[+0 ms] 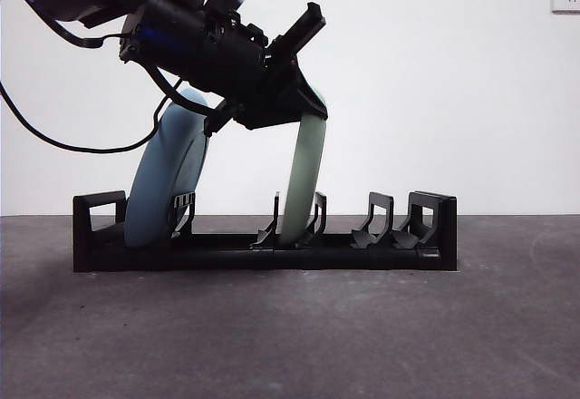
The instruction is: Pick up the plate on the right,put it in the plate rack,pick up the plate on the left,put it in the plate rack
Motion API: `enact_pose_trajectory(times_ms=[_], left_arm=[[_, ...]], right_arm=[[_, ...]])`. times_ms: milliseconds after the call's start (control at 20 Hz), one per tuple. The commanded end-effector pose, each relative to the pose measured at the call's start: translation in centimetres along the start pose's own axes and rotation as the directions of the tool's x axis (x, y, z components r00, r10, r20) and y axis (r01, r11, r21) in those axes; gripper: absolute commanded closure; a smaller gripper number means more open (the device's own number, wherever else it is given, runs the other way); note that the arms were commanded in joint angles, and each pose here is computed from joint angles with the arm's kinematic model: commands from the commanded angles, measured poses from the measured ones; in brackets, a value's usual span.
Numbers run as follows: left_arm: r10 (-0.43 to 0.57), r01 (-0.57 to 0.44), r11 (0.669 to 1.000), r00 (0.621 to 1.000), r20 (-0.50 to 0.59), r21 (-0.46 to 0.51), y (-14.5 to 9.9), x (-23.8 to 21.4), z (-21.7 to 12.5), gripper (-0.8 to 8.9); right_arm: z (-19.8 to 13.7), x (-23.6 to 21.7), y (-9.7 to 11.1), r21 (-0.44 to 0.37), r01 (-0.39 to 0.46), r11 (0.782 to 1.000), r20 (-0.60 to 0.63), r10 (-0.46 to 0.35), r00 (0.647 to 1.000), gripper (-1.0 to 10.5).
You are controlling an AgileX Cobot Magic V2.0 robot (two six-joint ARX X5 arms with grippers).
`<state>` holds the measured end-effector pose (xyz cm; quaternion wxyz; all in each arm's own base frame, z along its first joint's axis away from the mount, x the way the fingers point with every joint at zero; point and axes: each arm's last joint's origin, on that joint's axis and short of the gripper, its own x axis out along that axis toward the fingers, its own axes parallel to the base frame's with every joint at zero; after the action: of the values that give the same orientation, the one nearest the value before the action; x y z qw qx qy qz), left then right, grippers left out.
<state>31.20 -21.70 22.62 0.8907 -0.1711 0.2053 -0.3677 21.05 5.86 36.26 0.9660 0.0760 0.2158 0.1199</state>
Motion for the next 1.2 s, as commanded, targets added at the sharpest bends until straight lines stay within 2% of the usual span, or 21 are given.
enact_pose_trajectory(times_ms=[50,350,400,550,800,850,950,1000,1050,1150,1200], left_arm=[[0.016,-0.015,0.999,0.999,-0.034,0.034,0.1,0.2,-0.7,5.90],[-0.005,0.009,0.996,0.999,-0.046,0.085,-0.6,0.1,-0.8,5.27],[-0.018,0.022,0.995,0.999,-0.045,0.095,-0.9,-0.1,-0.6,4.98],[-0.076,0.081,0.987,0.996,-0.041,0.140,-2.2,-0.7,0.0,4.93],[-0.122,0.120,0.938,0.992,-0.015,0.325,-5.5,-3.7,2.0,4.93],[-0.096,0.090,0.918,0.995,-0.005,0.385,-6.5,-5.0,2.6,4.94],[0.021,-0.029,0.868,1.000,0.022,0.495,-8.1,-8.1,3.6,5.03],[0.095,-0.100,0.846,0.995,0.036,0.523,-8.6,-9.7,4.0,5.05],[0.168,-0.167,0.830,0.985,0.047,0.532,-8.9,-11.4,4.3,5.45],[0.274,-0.251,0.804,0.961,0.038,0.539,-8.9,-14.4,4.6,7.32],[0.327,-0.285,0.791,0.945,0.020,0.542,-8.8,-15.9,4.6,8.37]], right_arm=[[0.0,0.2,0.0,-0.009,0.003,1.000,-0.002,-0.003,1.000,7.3],[-0.4,0.3,-0.1,-0.008,0.005,1.000,-0.038,-0.005,0.999,7.3],[-0.5,0.3,-0.1,-0.009,0.005,1.000,-0.050,-0.005,0.999,7.3],[-0.9,0.2,-0.2,-0.040,0.008,0.999,-0.091,-0.012,0.996,7.3],[-1.6,0.1,-0.1,-0.076,-0.068,0.995,-0.176,0.054,0.983,7.3],[-1.7,0.1,-0.1,-0.081,-0.083,0.993,-0.191,0.066,0.979,7.3],[-2.0,0.1,-0.1,-0.108,-0.087,0.990,-0.227,0.061,0.972,7.3],[-2.2,0.0,-0.2,-0.118,-0.088,0.989,-0.246,0.057,0.968,7.6],[-2.4,0.0,-0.2,-0.130,-0.090,0.987,-0.266,0.053,0.962,8.4],[-2.8,-0.2,-0.3,-0.142,-0.091,0.986,-0.304,0.044,0.952,9.5],[-3.0,-0.2,-0.3,-0.146,-0.091,0.985,-0.323,0.039,0.946,9.6]])
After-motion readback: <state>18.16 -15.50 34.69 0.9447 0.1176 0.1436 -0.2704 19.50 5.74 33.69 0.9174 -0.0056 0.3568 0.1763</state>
